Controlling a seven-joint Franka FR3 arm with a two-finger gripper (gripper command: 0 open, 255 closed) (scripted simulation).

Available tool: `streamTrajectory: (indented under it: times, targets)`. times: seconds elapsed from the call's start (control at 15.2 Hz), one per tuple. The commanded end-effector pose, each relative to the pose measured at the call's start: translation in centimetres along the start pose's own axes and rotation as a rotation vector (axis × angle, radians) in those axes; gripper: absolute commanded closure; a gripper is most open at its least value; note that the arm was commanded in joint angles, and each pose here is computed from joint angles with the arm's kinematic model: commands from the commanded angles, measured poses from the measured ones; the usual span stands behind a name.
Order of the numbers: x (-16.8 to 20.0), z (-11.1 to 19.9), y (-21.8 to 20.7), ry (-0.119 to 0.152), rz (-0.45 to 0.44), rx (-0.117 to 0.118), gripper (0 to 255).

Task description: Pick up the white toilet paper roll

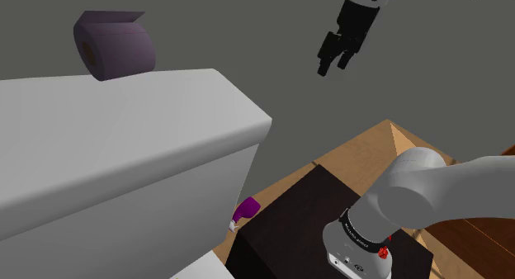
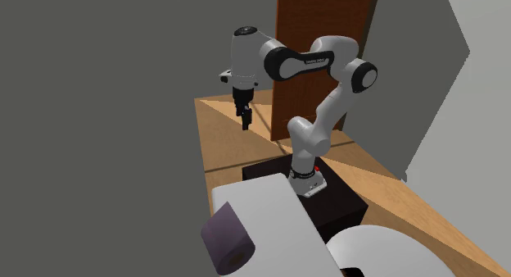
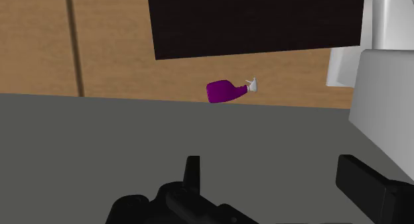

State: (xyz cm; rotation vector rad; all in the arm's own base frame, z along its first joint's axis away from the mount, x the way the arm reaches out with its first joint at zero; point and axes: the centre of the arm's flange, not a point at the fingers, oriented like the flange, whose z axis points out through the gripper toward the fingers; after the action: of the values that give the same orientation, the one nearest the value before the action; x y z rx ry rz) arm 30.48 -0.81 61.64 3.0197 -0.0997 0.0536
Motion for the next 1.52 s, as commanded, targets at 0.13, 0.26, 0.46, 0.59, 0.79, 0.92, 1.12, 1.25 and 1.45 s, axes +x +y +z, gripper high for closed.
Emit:
streamTrajectory:
  times: [0.13,0.26,0.46,0.59,0.79,0.92,1.12,1.25,1.45]
  targets:
    - [0.2,0.6,-1.5,-0.038,0.048,0.064,0]
    - [0.4,1.1,-3.1,-0.075,0.097,0.128,0]
    - [0.9,1.7,-5.5,-0.131,0.169,0.225,0]
    - [1.3,2.0,-7.1,-0.169,0.218,0.289,0]
    - [2.0,2.2,-9.5,-0.225,0.29,0.385,0]
    - [2.5,2.3,-11.0,-0.263,0.339,0.449,0]
    - [3.5,2.3,-13.3,-0.319,0.412,0.546,0]
    - [4.3,2.2,-14.8,-0.357,0.46,0.61,0]
    - [5.5,1.9,-17.0,-0.413,0.533,0.706,0]
